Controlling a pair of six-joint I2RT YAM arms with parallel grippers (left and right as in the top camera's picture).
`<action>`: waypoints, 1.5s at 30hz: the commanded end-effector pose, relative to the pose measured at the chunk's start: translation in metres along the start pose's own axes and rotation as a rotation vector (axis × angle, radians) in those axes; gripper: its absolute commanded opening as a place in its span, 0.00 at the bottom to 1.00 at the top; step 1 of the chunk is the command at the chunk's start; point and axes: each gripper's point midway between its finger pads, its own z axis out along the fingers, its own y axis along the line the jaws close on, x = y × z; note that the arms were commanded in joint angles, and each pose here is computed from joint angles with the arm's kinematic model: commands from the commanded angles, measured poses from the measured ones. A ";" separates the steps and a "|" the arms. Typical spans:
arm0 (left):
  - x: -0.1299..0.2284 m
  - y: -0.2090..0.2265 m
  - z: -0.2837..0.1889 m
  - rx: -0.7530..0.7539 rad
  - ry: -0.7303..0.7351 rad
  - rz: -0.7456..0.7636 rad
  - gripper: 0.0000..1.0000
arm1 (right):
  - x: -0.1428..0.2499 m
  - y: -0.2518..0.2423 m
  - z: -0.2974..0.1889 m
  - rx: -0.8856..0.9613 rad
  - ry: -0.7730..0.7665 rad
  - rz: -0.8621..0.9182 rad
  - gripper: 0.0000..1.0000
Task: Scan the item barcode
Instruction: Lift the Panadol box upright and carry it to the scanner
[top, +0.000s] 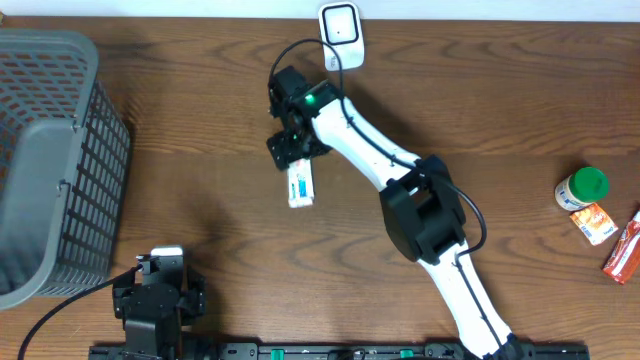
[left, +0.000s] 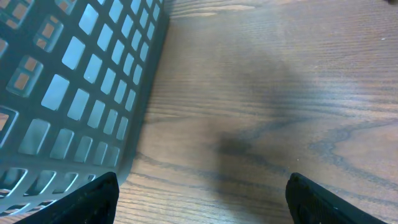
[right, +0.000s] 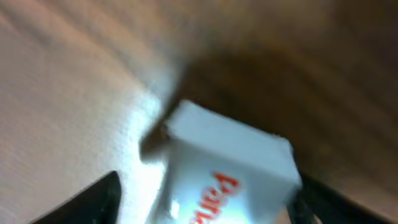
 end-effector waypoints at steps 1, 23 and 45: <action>-0.002 0.002 -0.002 -0.005 -0.006 -0.014 0.86 | 0.037 -0.013 0.040 0.079 0.142 0.030 0.61; -0.002 0.002 -0.002 -0.005 -0.006 -0.014 0.86 | 0.053 0.031 -0.058 -0.298 0.215 -0.053 0.25; -0.002 0.002 -0.002 -0.005 -0.007 -0.014 0.86 | 0.040 -0.009 -0.097 -0.560 0.150 -0.016 0.25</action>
